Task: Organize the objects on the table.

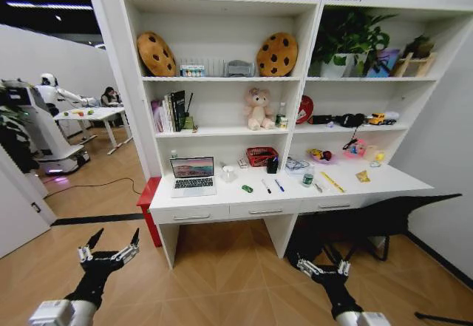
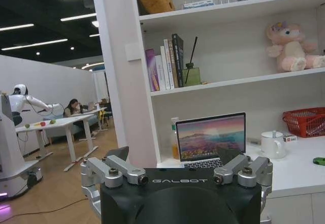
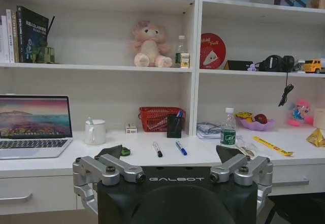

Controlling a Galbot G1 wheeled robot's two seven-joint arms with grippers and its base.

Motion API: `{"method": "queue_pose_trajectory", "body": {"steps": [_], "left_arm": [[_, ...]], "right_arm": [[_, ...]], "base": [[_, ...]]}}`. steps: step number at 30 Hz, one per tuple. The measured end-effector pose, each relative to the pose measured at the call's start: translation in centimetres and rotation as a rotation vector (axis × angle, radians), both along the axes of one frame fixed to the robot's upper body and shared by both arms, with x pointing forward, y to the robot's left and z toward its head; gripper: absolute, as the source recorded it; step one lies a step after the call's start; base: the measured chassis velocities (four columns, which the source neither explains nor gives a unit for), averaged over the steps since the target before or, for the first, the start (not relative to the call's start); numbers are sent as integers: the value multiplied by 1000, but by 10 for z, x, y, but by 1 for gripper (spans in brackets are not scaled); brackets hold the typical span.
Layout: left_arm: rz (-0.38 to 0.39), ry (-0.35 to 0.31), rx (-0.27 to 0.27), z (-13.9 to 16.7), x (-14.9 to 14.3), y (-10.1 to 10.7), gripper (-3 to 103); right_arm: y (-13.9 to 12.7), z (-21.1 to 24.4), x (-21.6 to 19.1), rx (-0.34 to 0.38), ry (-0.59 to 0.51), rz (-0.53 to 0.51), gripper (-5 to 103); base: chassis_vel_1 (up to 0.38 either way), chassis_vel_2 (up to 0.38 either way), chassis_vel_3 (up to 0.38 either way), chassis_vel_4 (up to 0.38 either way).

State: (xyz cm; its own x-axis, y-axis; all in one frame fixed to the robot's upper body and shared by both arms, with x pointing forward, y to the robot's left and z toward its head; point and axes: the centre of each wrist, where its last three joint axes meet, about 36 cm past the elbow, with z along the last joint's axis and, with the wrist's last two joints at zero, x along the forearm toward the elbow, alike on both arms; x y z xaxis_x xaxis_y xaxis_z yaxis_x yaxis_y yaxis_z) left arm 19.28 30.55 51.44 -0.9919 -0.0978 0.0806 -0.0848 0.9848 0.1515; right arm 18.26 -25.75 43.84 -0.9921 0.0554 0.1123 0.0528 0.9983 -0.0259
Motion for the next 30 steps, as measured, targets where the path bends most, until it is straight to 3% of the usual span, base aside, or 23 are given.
{"method": "queue_pose_trajectory", "body": {"steps": [30], "left_arm": [[2,9,5,0,-1,0,98]], "right_arm": [[-3,-6,3,14,-16,-5,100]], "base": [[-13,15,12,-13]]}}
